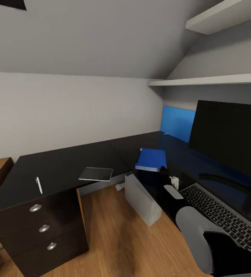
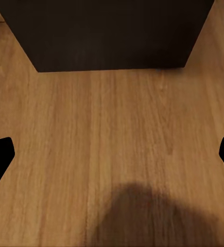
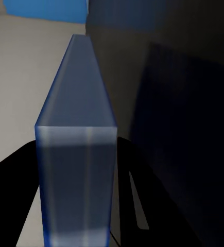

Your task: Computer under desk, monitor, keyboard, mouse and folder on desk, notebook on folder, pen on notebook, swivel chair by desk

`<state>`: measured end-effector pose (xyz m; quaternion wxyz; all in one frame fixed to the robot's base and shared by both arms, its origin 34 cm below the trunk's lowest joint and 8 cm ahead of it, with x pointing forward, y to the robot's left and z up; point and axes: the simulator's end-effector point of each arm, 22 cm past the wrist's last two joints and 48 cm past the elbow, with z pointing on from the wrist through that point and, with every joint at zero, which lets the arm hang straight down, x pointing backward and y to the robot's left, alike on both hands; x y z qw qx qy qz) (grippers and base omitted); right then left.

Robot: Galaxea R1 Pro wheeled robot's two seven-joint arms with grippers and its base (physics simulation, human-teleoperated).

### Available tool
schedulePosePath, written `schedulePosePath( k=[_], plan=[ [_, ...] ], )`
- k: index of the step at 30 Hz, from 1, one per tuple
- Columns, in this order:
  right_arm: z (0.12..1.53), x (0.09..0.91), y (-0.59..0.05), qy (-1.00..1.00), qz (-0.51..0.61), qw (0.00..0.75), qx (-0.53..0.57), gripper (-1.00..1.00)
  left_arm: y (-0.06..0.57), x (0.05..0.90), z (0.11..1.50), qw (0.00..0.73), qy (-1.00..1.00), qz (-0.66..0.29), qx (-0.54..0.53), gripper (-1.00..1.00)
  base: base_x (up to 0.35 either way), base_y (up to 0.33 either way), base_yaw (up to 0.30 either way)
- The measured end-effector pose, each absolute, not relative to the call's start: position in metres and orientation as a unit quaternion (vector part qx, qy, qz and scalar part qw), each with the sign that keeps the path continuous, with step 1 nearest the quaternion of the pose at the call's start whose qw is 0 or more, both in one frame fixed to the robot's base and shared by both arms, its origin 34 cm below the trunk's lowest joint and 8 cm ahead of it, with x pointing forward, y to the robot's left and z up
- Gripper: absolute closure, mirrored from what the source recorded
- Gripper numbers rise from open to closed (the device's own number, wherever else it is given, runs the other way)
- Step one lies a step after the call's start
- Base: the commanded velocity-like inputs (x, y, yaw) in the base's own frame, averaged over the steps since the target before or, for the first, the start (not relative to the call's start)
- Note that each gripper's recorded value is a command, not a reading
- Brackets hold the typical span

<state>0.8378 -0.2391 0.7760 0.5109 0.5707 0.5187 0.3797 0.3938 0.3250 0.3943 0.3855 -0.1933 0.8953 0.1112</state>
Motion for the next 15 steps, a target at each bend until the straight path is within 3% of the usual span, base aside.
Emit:
schedulePosePath(
  k=[15],
  plan=[
    [0.7765, 0.8380, -0.2401, 0.518, 0.379, 0.512, 0.571, 1.00, 0.3254, 0.3937, 0.3944, 0.386, 0.895, 0.112, -0.194, -1.00, 0.058, 0.000, 0.000]
  ],
)
